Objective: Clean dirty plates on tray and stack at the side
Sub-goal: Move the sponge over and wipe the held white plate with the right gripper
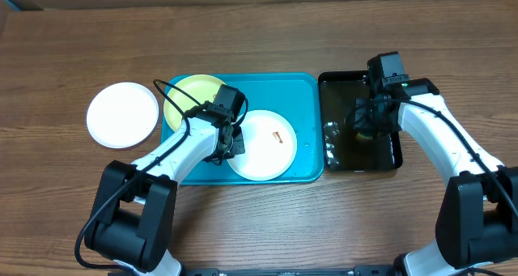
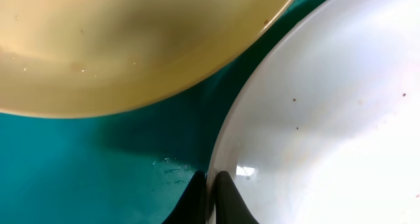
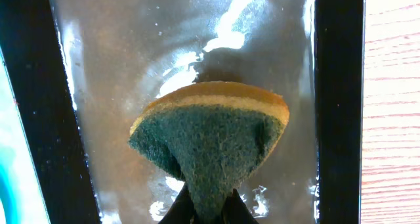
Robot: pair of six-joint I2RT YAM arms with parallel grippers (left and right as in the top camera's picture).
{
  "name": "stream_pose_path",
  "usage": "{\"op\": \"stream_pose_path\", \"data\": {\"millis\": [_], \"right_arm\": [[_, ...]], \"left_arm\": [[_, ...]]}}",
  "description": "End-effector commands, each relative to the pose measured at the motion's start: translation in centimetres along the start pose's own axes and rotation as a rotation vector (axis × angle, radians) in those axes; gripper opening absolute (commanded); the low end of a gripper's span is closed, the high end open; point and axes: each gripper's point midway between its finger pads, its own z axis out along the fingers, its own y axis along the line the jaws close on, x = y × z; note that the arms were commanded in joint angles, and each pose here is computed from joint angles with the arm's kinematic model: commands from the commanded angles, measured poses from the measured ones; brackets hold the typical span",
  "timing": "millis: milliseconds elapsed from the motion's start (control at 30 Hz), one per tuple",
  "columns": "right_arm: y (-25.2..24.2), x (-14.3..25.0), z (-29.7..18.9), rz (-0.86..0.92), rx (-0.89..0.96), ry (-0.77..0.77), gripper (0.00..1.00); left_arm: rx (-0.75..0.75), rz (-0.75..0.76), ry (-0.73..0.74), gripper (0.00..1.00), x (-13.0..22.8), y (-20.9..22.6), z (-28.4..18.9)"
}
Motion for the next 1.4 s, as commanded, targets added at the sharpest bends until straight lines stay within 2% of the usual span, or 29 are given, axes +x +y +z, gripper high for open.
{"op": "stream_pose_path", "data": {"millis": [0, 300, 667, 767, 1000, 1233, 1367], "right_arm": [[0.4, -1.1, -1.9, -0.049, -0.015, -0.054, 0.04], [-0.3, -1.2, -4.0, 0.015, 0.019, -0.081, 0.04], [1.5, -2.5, -6.7, -0.043, -0.031, -0.161, 0.04], [3.9, -2.6, -8.2, -0.088, -0.09, -0.165, 0.04], [13.4, -0.4, -9.2, -0.286, -0.237, -0.193, 0.04], [17.4, 2.4, -5.4, -0.349, -0.13, -0.174, 0.04], [18.0, 2.7, -2.4, -0.387, -0.047, -0.167, 0.04]], "left_arm": [[-0.006, 0.013, -0.002, 0.04, 0.0, 0.3, 0.1], [-0.002, 0.013, -0.01, 0.04, -0.2, 0.2, 0.1], [0.004, 0.012, -0.018, 0.04, -0.4, 0.1, 0.1], [0.003, 0.012, -0.018, 0.04, -0.4, 0.1, 0.1], [0.003, 0.012, -0.018, 0.04, -0.4, 0.1, 0.1], [0.002, 0.012, -0.016, 0.04, -0.3, 0.1, 0.1], [0.001, 0.012, -0.014, 0.04, -0.3, 0.1, 0.1]]}}
